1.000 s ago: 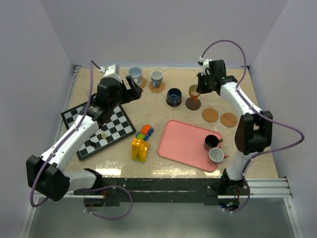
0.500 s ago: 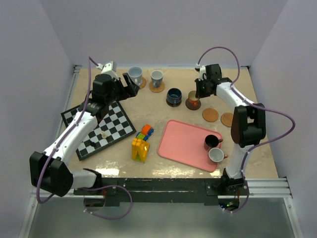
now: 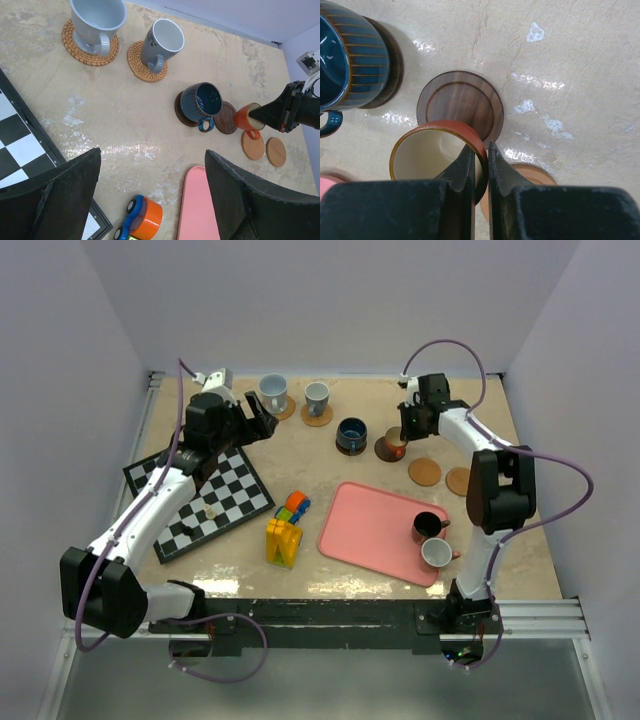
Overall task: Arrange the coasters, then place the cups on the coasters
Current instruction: Place the cup on the coaster, then pick up the cup from the tray, then place the cup on the coaster.
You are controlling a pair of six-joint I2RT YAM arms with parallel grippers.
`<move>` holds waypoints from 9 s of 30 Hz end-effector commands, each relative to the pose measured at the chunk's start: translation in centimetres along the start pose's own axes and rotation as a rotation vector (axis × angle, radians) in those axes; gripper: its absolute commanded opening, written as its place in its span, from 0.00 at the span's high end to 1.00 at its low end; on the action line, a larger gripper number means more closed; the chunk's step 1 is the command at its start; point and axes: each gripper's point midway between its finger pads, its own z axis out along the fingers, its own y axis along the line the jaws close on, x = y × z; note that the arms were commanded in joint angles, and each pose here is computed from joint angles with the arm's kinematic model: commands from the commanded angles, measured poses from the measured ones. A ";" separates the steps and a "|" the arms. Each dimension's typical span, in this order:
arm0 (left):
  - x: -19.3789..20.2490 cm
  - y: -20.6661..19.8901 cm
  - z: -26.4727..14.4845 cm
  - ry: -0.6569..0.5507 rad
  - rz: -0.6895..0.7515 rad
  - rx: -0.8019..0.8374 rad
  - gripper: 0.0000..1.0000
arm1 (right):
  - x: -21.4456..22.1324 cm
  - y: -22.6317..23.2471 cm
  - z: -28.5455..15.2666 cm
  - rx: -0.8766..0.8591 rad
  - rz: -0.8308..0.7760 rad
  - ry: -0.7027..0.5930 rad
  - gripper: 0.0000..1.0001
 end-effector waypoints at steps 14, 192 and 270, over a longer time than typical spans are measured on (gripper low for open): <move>-0.8 -0.3 -0.2 -0.029 0.000 0.031 0.11 | -1.0 0.2 1.2 -0.004 0.049 -0.073 1.00; 13.0 -16.1 4.0 0.549 0.691 0.374 1.00 | 2.0 17.5 -15.0 -0.501 0.061 -0.282 0.30; -0.1 -12.4 -2.1 -0.047 0.362 0.081 0.27 | 1.0 5.1 -16.7 0.304 0.666 -0.571 1.00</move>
